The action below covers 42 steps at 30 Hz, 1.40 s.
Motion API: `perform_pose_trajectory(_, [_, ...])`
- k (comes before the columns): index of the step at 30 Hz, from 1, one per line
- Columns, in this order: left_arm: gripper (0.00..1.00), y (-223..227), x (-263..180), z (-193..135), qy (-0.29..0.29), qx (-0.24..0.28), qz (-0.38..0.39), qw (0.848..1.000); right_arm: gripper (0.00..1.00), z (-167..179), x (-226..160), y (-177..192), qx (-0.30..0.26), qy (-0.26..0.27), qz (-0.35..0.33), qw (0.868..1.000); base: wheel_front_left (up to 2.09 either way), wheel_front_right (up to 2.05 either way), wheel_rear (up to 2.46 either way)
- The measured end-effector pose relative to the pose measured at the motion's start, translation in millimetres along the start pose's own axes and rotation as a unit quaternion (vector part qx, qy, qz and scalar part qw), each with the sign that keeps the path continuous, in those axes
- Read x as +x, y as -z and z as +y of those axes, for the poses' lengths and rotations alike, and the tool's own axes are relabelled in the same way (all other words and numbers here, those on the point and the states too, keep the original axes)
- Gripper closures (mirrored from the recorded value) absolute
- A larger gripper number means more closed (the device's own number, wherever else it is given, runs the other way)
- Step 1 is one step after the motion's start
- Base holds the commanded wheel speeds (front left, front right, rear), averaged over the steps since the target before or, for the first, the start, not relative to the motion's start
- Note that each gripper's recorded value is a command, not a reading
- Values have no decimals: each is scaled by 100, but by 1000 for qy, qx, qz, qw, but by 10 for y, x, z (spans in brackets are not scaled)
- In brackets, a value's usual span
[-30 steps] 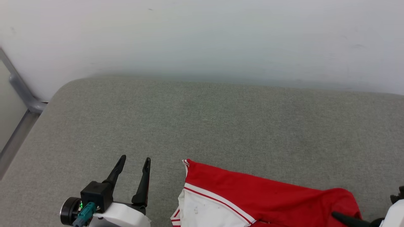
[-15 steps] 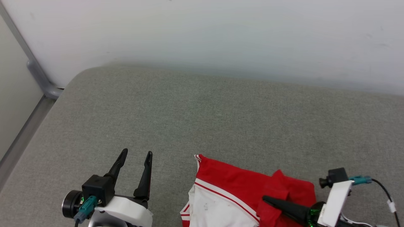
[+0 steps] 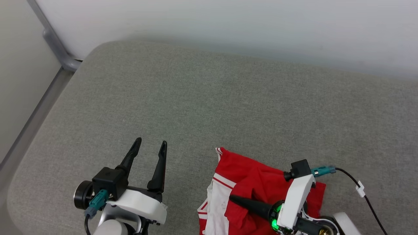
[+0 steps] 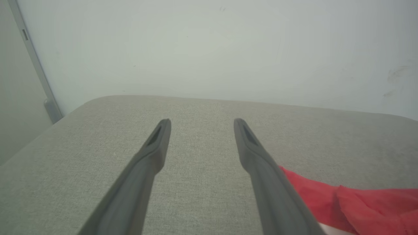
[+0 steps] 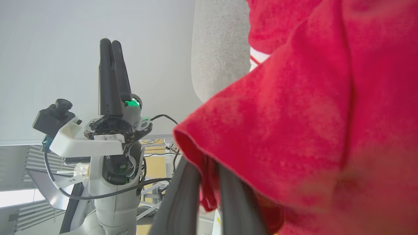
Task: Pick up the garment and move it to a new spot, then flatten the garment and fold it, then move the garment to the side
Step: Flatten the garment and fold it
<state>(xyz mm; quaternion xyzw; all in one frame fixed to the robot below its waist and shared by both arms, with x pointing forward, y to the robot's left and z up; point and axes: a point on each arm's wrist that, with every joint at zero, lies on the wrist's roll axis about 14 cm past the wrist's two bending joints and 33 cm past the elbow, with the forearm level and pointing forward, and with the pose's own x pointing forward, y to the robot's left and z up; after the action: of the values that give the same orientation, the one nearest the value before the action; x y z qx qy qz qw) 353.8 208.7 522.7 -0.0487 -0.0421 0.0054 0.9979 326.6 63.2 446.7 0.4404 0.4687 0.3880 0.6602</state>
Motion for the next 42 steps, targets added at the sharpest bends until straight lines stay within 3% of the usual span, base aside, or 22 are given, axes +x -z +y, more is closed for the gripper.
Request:
perform_pose_trajectory(1, [0, 21, 7, 6, -2, 0, 3, 1000, 100, -30, 34, 6, -5, 7, 4, 1000, 0, 0, 0])
perform_pose_trajectory(2, [0, 47, 8, 12, -3, -1, 7, 1000, 93, -64, 57, -6, -12, 14, 1, 1000, 0, 0, 0])
perform_pose_trajectory(3, [0, 72, 6, 23, -4, -2, 11, 1000, 62, -91, 72, -38, -19, 21, -8, 1000, 0, 0, 0])
perform_pose_trajectory(4, [0, 89, 6, 21, -4, -8, 13, 1000, 0, -105, 89, -41, -25, 25, -8, 999, 0, 0, 0])
perform_pose_trajectory(10, [0, 109, 23, 13, -2, -11, 13, 1000, 0, -54, 137, 1, -47, 22, -7, 999, 0, 0, 0])
perform_pose_trajectory(15, [0, 76, 15, -14, 3, -10, 8, 1000, 0, 49, 70, -62, -122, 31, -31, 992, 0, 0, 0])
perform_pose_trajectory(19, [0, 37, -11, -37, 9, -7, 1, 1000, 0, 104, -82, -268, -195, 49, -92, 975, 0, 0, 0])
perform_pose_trajectory(24, [0, 22, -61, -64, 12, -3, -1, 1000, 0, 14, -527, -731, -289, 113, -206, 928, 0, 0, 0])
perform_pose_trajectory(31, [0, -16, -68, -120, 16, 0, -5, 1000, 0, -186, -1477, -1201, -326, 213, -360, 848, 0, 0, 0])
perform_pose_trajectory(37, [0, -41, -58, -179, 21, -1, -9, 1000, 0, -115, -2113, -1289, -374, 276, -438, 769, 0, 0, 0])
perform_pose_trajectory(42, [0, -56, -60, -185, 20, 3, -11, 1000, 0, 101, -2373, -1228, -424, 291, -473, 715, 0, 0, 0])
